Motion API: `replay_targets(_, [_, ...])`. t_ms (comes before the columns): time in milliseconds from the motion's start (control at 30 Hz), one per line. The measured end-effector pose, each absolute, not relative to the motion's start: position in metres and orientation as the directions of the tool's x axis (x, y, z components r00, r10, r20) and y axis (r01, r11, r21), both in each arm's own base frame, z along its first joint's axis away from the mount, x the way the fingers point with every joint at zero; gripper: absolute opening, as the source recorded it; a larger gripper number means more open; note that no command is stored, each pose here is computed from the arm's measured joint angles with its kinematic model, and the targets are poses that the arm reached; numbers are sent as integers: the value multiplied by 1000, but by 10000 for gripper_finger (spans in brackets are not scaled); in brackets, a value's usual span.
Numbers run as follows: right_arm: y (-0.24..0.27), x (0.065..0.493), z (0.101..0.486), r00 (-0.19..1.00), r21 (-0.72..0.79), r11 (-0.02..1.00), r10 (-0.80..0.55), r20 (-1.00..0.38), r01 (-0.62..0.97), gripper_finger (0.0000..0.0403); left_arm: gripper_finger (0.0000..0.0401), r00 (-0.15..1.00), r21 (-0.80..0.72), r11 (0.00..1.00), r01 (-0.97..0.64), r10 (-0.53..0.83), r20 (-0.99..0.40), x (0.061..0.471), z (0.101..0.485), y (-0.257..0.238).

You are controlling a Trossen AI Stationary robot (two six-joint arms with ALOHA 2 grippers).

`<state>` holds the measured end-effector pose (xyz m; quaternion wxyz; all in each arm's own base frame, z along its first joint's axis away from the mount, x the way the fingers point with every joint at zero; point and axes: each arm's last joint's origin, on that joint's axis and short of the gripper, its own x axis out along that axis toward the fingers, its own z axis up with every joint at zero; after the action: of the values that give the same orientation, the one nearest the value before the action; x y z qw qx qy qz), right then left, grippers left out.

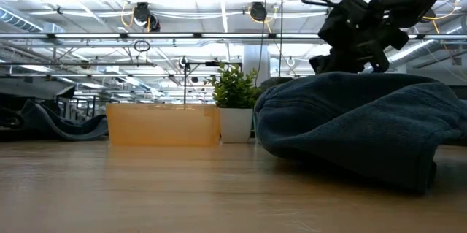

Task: Pick & Place hat
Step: Put the gray cap into the green bin, then put the bottom right blue cap into the orange bin

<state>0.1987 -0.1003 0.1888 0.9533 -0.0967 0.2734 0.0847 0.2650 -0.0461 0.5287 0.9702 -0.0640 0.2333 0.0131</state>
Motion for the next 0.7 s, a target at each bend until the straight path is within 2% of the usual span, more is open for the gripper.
replay_targets(133, [-98, 195, 200, 861, -132, 974, 94, -501, -183, 74, 251, 890, -133, 990, -54, -13, -455, 265, 529, -46])
replay_targets(333, [-96, 190, 207, 874, -144, 977, 71, -481, -158, 162, 250, 890, -142, 988, -57, -15, -455, 265, 529, -46])
replay_targets(467, [-95, 189, 208, 874, -87, 989, 60, -482, -116, 215, 251, 890, -144, 988, -57, -15, -455, 265, 529, -46])
replay_targets(700, [-95, 189, 208, 873, -77, 991, 60, -484, -111, 273, 251, 890, -144, 988, -57, -15, -456, 265, 529, -46])
